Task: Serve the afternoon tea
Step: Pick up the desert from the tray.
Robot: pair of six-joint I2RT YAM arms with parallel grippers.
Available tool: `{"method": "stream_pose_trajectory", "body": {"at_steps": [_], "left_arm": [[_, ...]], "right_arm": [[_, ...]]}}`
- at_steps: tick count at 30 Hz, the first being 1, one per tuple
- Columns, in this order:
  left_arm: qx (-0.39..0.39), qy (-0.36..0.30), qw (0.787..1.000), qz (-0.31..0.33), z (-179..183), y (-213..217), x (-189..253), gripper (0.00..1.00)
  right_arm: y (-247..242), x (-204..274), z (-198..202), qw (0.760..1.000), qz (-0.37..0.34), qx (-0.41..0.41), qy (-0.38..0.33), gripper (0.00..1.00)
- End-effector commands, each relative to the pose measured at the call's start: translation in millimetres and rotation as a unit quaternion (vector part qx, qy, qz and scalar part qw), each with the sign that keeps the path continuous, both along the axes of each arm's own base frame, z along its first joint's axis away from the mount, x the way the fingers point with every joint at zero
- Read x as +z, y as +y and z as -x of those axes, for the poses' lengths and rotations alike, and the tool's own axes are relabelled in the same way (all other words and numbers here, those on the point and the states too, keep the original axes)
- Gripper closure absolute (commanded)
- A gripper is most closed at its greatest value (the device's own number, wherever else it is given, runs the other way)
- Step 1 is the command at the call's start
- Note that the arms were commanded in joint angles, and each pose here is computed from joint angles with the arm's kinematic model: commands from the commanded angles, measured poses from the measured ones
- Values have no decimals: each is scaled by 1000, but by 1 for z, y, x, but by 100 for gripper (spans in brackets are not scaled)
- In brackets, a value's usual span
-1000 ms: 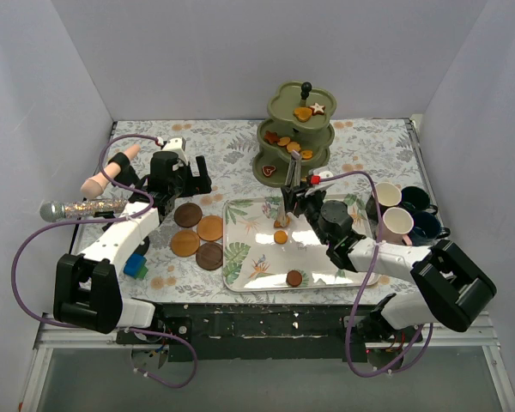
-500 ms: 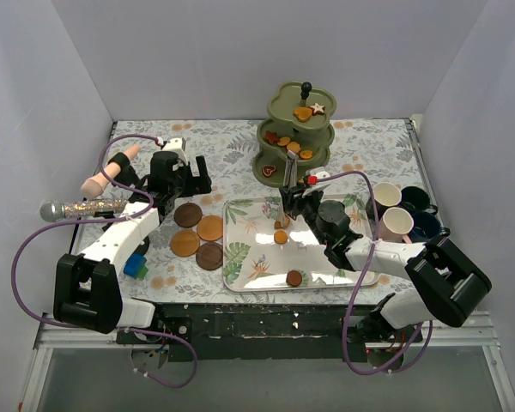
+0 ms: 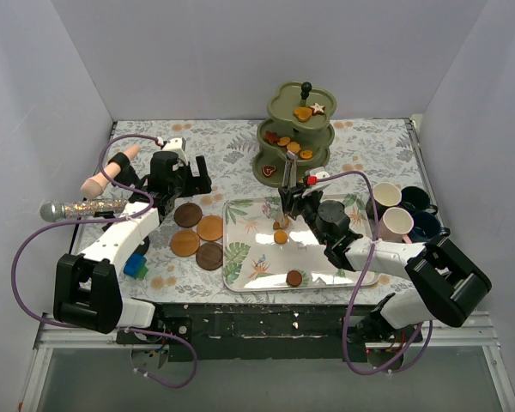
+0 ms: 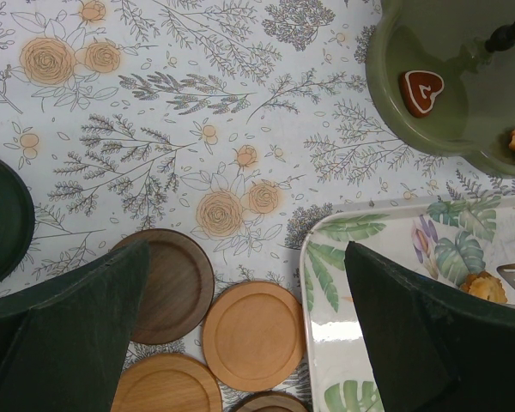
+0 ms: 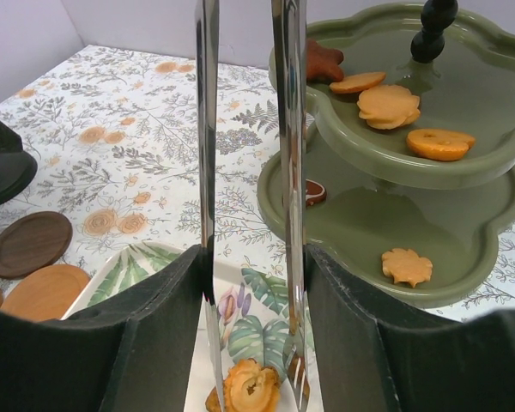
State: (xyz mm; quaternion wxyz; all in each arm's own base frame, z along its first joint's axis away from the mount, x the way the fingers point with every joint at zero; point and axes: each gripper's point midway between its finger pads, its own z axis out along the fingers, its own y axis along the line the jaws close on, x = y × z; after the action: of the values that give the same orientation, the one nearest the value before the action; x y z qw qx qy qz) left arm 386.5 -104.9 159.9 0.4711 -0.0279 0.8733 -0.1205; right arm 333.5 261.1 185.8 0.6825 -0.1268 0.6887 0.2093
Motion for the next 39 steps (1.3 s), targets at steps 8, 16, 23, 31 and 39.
{"method": "stream_pose_trajectory", "body": {"at_steps": [8, 16, 23, 31, 39], "left_arm": [[2, -21, 1000, 2, -4, 1, 15, 2], [2, -20, 1000, 2, -3, 1, 14, 2], [2, -22, 1000, 2, -3, 1, 16, 2], [1, -22, 1000, 2, -3, 1, 16, 2], [2, -23, 1000, 2, -3, 1, 17, 2]], "right_arm": [[7, 48, 0, 998, -50, -1, -44, 43], [8, 56, 3, 997, -47, -7, -58, 42], [12, 47, 2, 998, -33, -9, -52, 42], [15, 37, -1, 999, -20, -8, -45, 42], [16, 33, -1, 999, -21, -4, -40, 44]]}}
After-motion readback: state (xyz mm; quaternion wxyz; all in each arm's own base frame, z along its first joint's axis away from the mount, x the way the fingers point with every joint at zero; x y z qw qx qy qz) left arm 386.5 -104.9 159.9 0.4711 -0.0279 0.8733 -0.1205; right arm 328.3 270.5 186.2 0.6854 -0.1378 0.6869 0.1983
